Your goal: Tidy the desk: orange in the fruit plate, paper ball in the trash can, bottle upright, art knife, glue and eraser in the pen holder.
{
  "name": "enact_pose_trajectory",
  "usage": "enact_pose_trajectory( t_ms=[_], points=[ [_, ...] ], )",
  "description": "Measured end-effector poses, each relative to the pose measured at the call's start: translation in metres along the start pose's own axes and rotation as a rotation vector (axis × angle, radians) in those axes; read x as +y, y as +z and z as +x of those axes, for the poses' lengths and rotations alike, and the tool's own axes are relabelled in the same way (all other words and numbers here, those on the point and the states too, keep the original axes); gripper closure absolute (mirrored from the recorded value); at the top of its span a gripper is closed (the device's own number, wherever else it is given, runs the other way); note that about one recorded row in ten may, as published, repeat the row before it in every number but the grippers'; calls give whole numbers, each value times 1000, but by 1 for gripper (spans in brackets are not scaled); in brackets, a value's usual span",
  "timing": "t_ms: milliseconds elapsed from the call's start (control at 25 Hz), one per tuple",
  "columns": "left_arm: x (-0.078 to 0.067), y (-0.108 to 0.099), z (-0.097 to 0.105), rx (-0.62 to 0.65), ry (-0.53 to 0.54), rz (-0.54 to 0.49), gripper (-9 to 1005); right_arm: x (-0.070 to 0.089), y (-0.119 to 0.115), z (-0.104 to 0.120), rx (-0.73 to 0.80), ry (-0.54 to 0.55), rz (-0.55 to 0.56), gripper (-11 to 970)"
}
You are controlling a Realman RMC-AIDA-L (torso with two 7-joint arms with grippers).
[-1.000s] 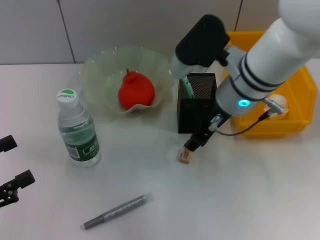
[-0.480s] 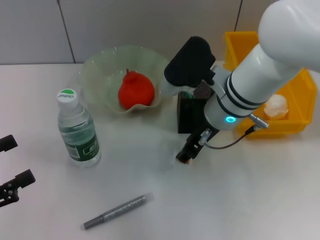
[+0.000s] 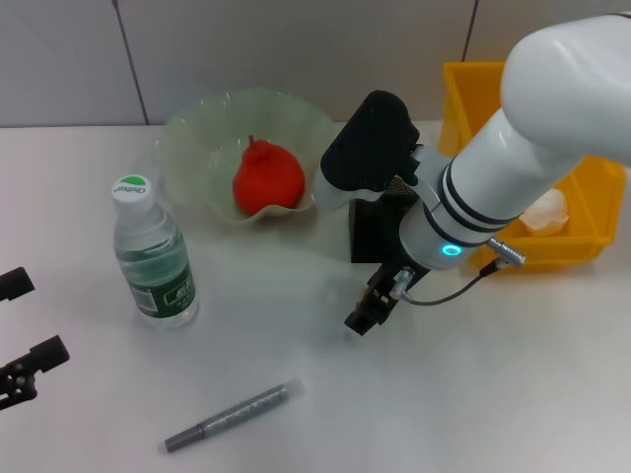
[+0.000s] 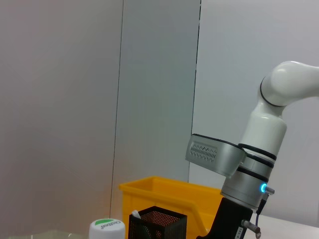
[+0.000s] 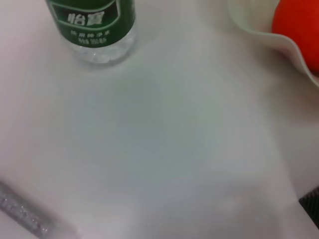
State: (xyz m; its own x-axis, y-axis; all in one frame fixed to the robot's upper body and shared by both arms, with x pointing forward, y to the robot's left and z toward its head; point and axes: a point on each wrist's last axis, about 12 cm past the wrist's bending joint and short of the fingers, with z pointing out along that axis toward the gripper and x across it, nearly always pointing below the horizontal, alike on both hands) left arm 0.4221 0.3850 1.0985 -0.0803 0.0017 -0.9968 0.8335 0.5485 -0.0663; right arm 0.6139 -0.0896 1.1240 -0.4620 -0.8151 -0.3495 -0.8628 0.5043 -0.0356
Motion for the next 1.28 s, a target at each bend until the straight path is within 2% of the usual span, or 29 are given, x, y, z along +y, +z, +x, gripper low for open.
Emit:
enact_pose_trajectory(
  t_ms=[320,1080,1280],
  points=[
    [-1,-1,1,-1,-2,-4,141,-3,4,2,-9,15,14,328],
    [1,1,0,-3,0,-10,143,-4,6,5,-14,42,4,459],
    [1,1,0,-4,0,-11,143,-1,-9,-2,-47,21,-5,542]
  ],
)
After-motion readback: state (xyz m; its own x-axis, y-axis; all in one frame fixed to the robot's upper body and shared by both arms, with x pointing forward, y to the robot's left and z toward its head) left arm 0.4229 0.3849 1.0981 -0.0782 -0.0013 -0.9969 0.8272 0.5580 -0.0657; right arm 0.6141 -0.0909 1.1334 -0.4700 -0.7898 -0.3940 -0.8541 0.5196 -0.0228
